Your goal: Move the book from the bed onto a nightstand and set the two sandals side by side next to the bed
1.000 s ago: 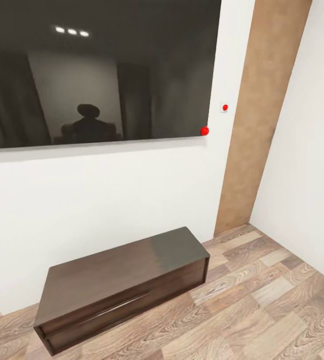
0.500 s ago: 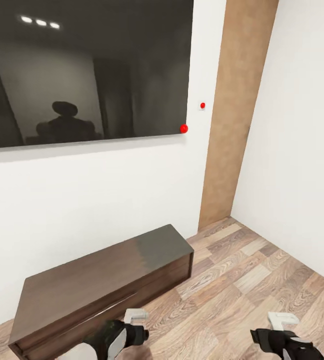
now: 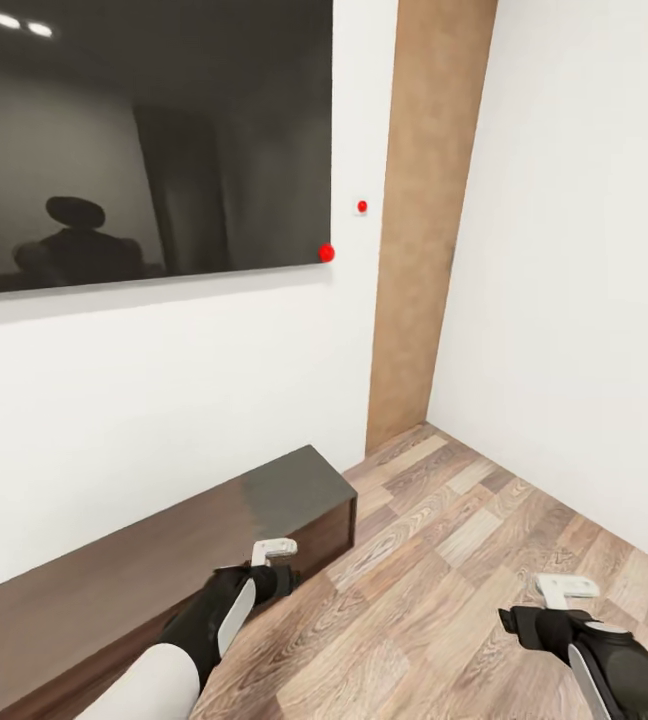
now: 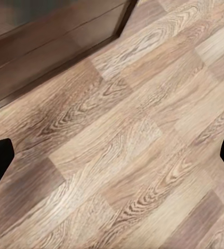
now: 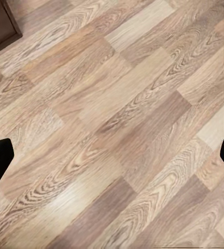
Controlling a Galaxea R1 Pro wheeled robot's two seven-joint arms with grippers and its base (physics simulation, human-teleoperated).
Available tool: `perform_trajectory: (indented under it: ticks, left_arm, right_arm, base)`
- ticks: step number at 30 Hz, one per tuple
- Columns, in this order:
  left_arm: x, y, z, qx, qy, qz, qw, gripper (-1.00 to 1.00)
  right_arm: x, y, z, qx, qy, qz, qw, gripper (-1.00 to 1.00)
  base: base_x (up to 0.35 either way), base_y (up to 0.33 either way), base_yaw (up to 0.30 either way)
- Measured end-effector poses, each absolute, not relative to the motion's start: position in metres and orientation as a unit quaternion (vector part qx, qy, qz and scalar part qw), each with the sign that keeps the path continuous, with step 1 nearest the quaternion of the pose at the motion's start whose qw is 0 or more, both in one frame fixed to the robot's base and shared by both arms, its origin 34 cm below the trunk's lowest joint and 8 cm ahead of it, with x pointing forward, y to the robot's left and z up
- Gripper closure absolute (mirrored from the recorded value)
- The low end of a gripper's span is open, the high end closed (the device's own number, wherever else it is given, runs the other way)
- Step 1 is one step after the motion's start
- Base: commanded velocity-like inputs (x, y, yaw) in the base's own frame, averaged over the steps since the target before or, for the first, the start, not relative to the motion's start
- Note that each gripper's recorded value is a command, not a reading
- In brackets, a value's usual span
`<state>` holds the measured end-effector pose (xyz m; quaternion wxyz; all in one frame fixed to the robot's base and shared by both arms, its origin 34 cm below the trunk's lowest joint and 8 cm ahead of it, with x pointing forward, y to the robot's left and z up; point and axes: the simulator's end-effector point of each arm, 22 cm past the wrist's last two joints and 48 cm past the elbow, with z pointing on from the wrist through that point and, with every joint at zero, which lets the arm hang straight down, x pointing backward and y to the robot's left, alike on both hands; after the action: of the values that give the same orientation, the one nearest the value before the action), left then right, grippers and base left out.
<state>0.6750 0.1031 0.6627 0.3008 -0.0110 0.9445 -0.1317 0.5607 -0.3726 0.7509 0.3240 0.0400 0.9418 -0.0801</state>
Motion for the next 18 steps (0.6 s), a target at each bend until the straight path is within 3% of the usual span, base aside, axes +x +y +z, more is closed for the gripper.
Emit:
perform_trajectory:
  ticks: [18]
  left_arm:
    - [0.654, 0.07, 0.658, -0.032, 0.935, -0.186, 0.301, -1.0]
  right_arm:
    - [0.647, -0.364, 0.844, 0.045, 0.918, -0.065, 0.389, -1.0]
  base:
    - [0.0, 0.0, -0.241]
